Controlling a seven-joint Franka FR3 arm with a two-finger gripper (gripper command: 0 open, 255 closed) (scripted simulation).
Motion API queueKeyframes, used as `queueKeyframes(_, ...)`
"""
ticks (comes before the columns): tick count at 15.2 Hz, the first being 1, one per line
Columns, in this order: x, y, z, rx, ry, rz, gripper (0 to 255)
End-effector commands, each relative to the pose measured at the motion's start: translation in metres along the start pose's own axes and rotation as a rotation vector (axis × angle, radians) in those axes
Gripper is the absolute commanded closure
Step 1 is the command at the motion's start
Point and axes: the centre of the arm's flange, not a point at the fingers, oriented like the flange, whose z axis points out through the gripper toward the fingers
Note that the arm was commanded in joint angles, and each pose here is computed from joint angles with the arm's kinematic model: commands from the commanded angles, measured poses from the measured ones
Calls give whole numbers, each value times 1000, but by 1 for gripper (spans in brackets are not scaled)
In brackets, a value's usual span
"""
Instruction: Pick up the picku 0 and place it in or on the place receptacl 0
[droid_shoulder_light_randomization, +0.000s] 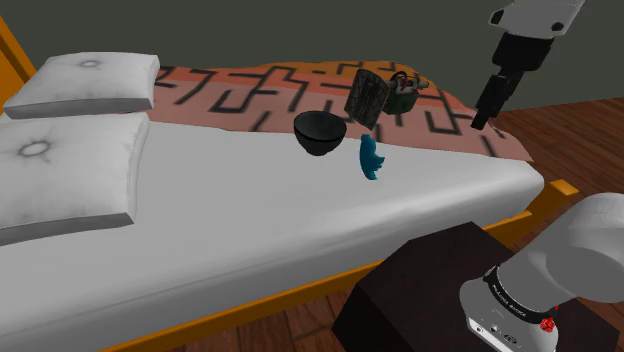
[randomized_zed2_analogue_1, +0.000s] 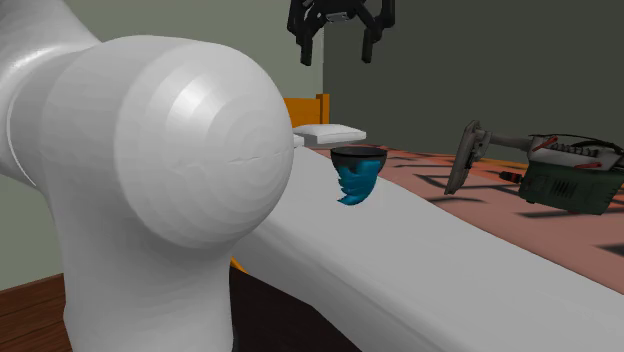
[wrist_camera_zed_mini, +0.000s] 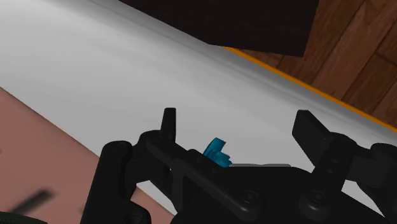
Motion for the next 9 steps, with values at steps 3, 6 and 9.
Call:
queueKeyframes(3, 18, -6, 17, 2, 11, 46, 0)
queueKeyframes(6, 45, -13, 42, 4, 27, 115, 0)
queueKeyframes(9, 73, -18, 67, 6, 44, 183, 0)
